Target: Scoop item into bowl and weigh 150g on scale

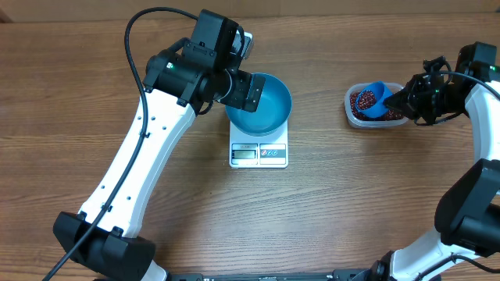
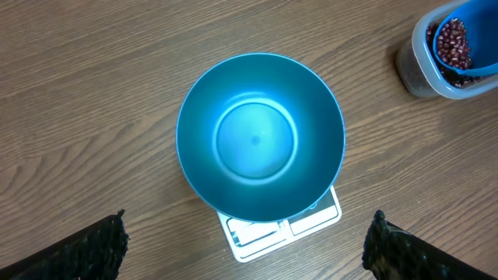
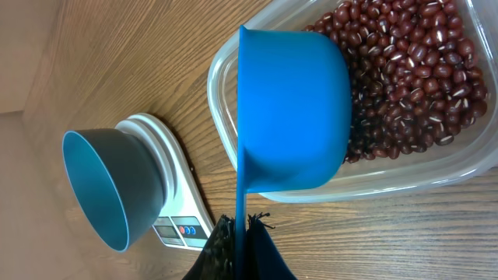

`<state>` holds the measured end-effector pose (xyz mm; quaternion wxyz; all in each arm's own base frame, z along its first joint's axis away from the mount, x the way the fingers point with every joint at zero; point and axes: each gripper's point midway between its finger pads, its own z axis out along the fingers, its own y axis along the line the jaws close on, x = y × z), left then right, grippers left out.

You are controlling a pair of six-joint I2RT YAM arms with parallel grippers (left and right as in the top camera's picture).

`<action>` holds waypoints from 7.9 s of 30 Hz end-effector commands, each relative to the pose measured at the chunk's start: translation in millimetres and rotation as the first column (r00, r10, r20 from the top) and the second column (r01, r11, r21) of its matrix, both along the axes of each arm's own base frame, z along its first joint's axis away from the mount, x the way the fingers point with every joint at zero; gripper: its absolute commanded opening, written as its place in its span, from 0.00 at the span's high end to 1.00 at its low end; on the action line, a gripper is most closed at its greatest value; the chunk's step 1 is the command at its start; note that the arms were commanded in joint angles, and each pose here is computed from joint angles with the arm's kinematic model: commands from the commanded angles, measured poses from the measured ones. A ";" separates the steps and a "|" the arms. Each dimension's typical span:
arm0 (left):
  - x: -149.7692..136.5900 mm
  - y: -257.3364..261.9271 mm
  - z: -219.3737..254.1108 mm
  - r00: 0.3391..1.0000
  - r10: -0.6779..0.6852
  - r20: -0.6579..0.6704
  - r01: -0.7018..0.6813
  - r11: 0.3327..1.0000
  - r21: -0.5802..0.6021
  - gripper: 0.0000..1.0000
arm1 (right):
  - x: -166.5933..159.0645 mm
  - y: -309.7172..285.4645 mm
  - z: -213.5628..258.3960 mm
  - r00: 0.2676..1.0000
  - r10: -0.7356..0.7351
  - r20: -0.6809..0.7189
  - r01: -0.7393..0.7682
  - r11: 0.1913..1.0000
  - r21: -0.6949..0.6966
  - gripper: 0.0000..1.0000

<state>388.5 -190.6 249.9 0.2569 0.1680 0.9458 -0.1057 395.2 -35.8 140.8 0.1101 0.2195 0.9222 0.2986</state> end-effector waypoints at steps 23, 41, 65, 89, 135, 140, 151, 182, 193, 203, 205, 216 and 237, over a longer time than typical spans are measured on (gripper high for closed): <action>-26.7 -37.1 8.3 0.939 -0.343 0.010 0.343 0.935 -0.087 0.16 | -2.1 -25.3 31.8 0.988 -0.019 0.156 -0.009 0.983 0.182 0.96; -48.6 -41.8 0.5 0.913 -0.403 -0.053 0.399 0.914 -0.080 0.96 | -1.8 -25.9 31.3 0.987 -0.014 0.161 -0.014 0.985 0.174 0.96; -94.3 -92.9 -62.2 0.749 -0.660 -0.058 0.659 0.735 0.161 0.96 | -0.6 -26.7 31.4 0.986 -0.014 0.167 -0.015 0.985 0.169 0.96; -96.3 -109.5 -109.3 0.834 -0.509 0.214 0.495 0.861 0.117 0.96 | -1.1 -28.4 29.4 0.987 -0.014 0.160 -0.011 0.988 0.156 0.96; -78.1 -66.7 -205.5 0.896 -0.425 0.124 0.404 0.900 0.165 0.96 | -4.6 -31.3 24.4 0.990 -0.002 0.144 -0.016 0.992 0.122 0.96; -77.3 -67.4 -215.8 0.899 -0.424 0.109 0.404 0.899 0.167 0.96 | -4.5 -31.3 24.4 0.989 -0.002 0.145 -0.016 0.992 0.122 0.96; -74.1 -68.3 -226.5 0.901 -0.422 0.103 0.401 0.899 0.175 0.96 | -4.3 -31.4 24.4 0.989 0.001 0.147 -0.019 0.993 0.120 0.96; -69.3 -59.1 -228.3 0.896 -0.437 0.077 0.429 0.898 0.097 0.96 | -4.3 -31.5 24.4 0.989 0.003 0.149 -0.021 0.993 0.118 0.96; -70.6 -62.9 -240.2 0.887 -0.457 0.065 0.450 0.887 0.104 0.96 | -4.5 -31.4 24.4 0.989 0.003 0.148 -0.020 0.993 0.119 0.96; -70.3 -63.7 -240.6 0.886 -0.458 0.067 0.451 0.887 0.101 0.96 | -4.4 -31.4 24.4 0.989 0.003 0.149 -0.021 0.993 0.119 0.96; -70.0 -64.0 -240.3 0.886 -0.458 0.069 0.451 0.887 0.101 0.96 | -4.4 -31.5 24.4 0.989 0.003 0.149 -0.021 0.993 0.118 0.96; -67.9 -65.5 -238.6 0.885 -0.458 0.082 0.450 0.888 0.099 0.96 | -4.5 -31.4 24.4 0.989 0.003 0.149 -0.021 0.993 0.119 0.96; -67.0 -66.4 -243.1 0.886 -0.458 0.079 0.450 0.888 0.098 0.96 | -4.6 -31.3 24.4 0.989 0.003 0.148 -0.021 0.993 0.119 0.96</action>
